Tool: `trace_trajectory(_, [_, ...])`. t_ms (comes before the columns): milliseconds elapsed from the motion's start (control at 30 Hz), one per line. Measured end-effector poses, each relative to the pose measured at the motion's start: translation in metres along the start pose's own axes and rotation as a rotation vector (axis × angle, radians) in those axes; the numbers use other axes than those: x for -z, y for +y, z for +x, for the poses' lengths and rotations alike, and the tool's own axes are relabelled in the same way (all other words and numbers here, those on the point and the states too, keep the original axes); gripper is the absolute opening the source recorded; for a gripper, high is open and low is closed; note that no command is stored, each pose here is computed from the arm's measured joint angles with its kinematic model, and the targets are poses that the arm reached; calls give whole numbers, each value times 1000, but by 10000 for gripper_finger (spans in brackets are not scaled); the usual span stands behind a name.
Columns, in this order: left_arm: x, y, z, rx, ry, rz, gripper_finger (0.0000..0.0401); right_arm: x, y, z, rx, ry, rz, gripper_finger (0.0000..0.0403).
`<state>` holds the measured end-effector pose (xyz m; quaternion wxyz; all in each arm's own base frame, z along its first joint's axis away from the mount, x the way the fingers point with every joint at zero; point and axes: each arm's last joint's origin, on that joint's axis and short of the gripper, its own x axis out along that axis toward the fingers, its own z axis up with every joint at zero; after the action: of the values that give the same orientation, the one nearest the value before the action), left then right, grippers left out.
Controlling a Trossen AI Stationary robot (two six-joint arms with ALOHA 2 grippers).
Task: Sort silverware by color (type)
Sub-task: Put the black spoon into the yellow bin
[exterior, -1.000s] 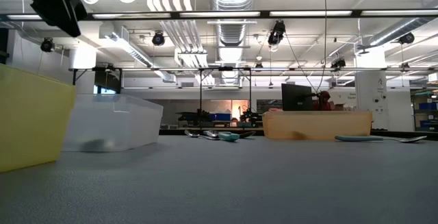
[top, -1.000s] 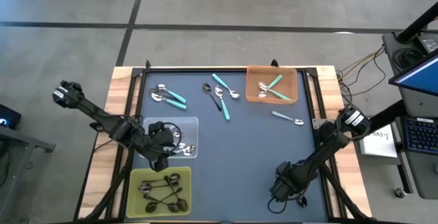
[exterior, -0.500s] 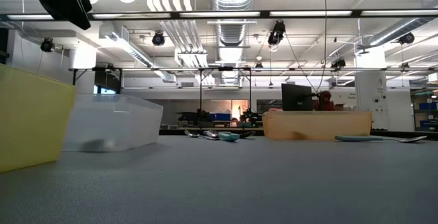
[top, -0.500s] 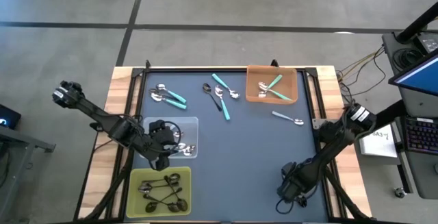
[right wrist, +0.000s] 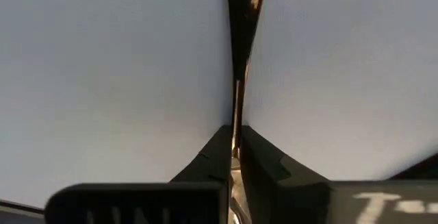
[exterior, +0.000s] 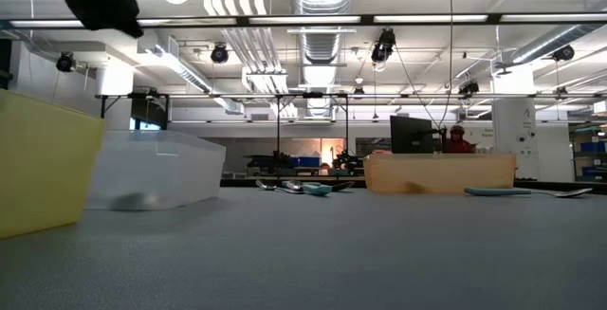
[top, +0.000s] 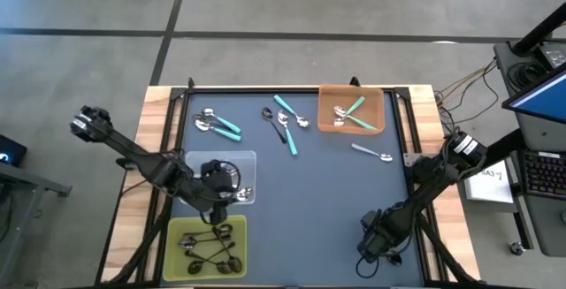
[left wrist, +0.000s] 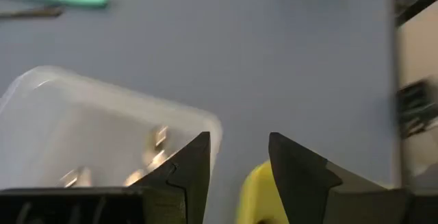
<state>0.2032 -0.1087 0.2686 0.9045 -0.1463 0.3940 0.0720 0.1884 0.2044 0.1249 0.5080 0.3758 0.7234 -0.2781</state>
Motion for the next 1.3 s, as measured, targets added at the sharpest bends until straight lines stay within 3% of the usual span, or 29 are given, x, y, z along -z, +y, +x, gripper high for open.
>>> trace_trajectory(167, [-17, -21, 9, 153, -162, 51, 132, 2, 10, -16, -68, -56, -80, 11])
trace_trajectory(300, [-27, -34, 17, 220, -276, 105, 132, -3, 24, -39, -241, -327, -118, 10])
trace_trajectory(433, [-29, -40, 28, 225, -308, 110, 132, -4, 33, -64, -383, -555, -108, 9])
trace_trajectory(567, [-29, -41, 36, 218, -310, 114, 132, -13, 42, -87, -444, -818, -163, 9])
trace_trajectory(700, [-32, -41, 45, 152, -355, 146, 132, -22, 55, -111, -484, -946, -244, 9])
trace_trajectory(1000, [-42, -46, 67, 150, -461, 88, 132, -51, 83, -154, -384, -1108, -463, 9])
trace_trajectory(1300, [-48, -44, 64, 126, -517, 96, 132, -58, 93, -183, -295, -1226, -649, 9])
